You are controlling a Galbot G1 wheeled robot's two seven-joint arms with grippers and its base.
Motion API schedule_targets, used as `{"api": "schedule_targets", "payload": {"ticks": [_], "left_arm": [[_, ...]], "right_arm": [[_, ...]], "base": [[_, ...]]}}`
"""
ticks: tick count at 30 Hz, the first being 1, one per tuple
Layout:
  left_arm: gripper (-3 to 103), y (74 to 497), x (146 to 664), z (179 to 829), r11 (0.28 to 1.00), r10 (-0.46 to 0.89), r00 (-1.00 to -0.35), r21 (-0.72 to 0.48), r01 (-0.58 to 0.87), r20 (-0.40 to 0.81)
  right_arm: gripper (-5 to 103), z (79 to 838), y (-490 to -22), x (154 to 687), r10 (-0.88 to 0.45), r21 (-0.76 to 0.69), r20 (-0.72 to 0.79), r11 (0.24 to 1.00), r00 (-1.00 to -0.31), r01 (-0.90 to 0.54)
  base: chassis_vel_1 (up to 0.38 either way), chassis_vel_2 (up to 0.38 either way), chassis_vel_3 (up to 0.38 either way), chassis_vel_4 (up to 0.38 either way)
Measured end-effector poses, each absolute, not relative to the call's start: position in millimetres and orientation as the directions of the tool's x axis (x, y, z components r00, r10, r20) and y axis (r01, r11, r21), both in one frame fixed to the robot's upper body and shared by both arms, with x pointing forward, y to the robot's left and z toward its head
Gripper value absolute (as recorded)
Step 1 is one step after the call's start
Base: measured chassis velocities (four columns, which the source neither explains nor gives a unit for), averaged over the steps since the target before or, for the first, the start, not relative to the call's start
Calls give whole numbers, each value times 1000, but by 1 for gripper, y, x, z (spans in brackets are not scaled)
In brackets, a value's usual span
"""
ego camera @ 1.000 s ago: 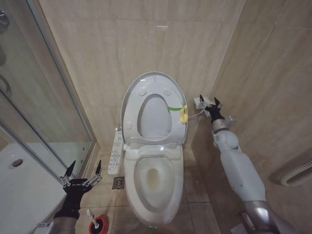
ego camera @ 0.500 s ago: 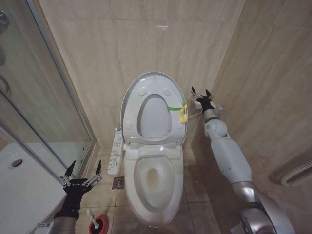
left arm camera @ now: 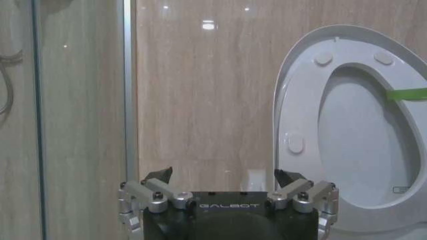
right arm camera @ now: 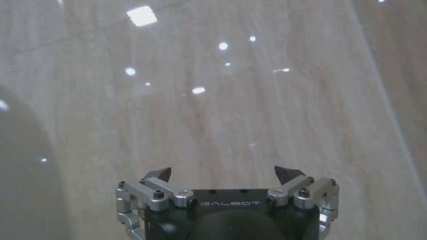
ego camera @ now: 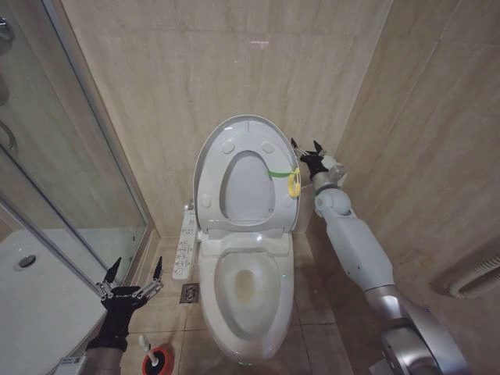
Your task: Open the toilet lid, clean the toilet bowl with a toilet brush, close the toilet lid, and flush.
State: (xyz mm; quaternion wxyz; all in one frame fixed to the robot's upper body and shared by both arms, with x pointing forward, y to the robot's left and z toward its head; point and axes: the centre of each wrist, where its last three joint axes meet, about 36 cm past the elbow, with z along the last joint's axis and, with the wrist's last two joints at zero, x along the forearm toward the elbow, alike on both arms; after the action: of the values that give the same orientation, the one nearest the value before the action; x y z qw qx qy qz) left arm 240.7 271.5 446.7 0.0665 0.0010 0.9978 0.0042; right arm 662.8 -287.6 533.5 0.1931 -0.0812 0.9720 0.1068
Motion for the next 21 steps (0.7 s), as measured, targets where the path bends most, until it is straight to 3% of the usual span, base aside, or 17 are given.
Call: {"api": "schedule_targets", "payload": {"ticks": [9,21], "left_arm": [[99,272,241,447,1000,3,-991,8,2,-133],[99,272,241,447,1000,3,-991,8,1,-133]], "right_arm": [[100,535,-280,650,-177,135,-392,959,-903,-247],[100,515,-302,620,-210,109,-374,957,-903,-267]], "base": [[0,0,0,0],[0,0,0,0]]}}
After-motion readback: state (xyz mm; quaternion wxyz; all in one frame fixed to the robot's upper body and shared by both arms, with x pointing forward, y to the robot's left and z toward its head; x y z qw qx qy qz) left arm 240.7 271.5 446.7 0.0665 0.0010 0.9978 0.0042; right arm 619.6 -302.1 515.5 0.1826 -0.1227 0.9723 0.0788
